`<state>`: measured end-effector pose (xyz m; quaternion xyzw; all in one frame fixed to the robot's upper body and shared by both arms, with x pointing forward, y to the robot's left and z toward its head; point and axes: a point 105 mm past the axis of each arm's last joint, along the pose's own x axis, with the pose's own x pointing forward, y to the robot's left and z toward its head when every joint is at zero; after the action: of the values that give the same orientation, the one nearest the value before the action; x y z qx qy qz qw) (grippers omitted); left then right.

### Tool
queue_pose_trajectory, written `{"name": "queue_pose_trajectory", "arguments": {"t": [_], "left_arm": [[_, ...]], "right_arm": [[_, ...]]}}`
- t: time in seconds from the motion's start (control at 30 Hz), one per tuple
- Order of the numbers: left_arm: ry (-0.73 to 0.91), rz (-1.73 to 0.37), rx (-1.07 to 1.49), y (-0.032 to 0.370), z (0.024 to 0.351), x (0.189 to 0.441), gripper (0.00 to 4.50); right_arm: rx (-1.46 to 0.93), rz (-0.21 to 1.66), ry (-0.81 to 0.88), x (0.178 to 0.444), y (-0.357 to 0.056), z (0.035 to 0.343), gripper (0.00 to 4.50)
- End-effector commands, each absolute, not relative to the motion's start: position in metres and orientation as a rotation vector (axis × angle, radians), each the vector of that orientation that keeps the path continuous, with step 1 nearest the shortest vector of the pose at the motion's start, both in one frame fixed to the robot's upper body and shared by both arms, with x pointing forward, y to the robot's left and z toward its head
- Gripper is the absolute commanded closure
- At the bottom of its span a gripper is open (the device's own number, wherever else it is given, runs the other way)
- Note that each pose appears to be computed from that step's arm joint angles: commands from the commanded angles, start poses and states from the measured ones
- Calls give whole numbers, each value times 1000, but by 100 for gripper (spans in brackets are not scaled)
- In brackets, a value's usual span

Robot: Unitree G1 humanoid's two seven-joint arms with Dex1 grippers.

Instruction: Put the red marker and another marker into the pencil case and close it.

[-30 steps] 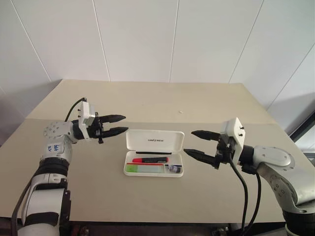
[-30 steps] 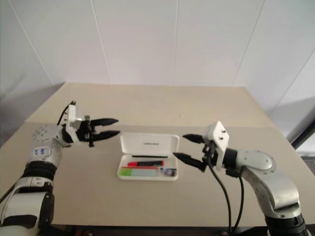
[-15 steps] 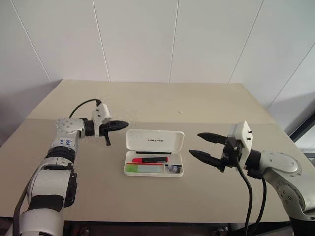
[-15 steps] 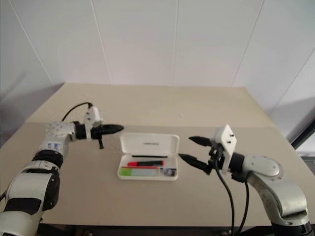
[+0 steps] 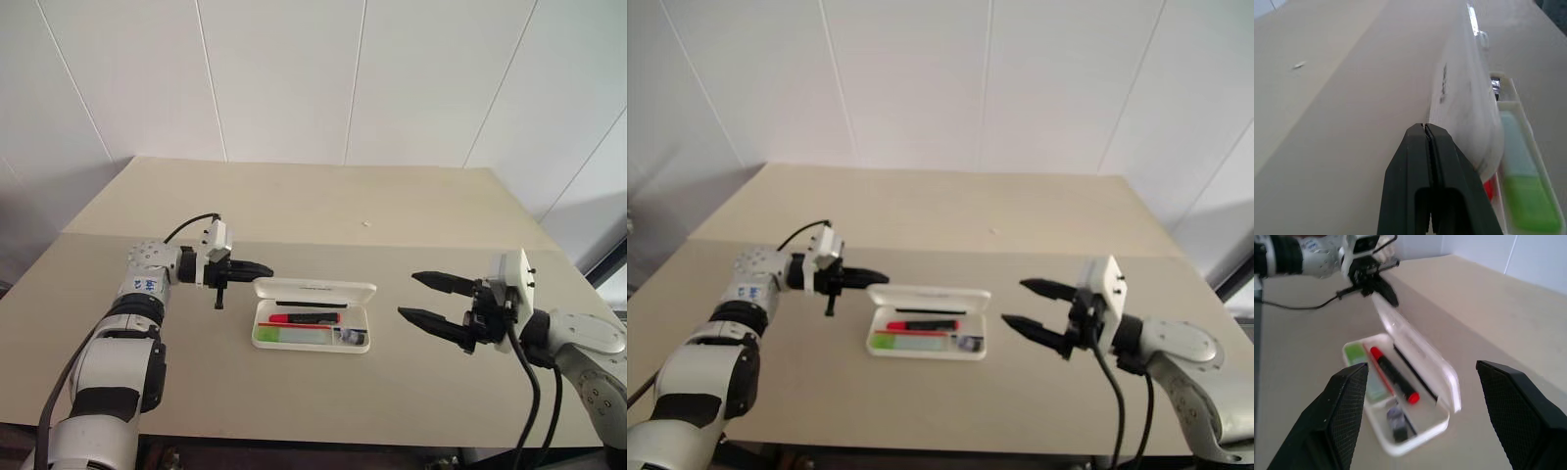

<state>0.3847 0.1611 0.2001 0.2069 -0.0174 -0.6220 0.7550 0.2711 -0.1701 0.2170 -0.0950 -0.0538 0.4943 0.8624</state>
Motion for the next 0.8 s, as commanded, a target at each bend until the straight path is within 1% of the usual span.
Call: {"name": "queue_pose_trajectory", "arguments": {"t": [0.03, 0.23, 0.57, 0.8], "left_arm": [[-68, -1474, 520, 153, 213, 375, 447], [-25, -1552, 562, 140, 199, 369, 447], [56, -1649, 664, 128, 177, 358, 447], [197, -1667, 837, 134, 154, 357, 447]], "right_arm": [[-224, 1087, -189, 265, -181, 231, 0], [-265, 1154, -215, 276, -202, 238, 0], [-359, 1256, -182, 294, -221, 240, 0], [-397, 1308, -148, 300, -222, 237, 0]]}}
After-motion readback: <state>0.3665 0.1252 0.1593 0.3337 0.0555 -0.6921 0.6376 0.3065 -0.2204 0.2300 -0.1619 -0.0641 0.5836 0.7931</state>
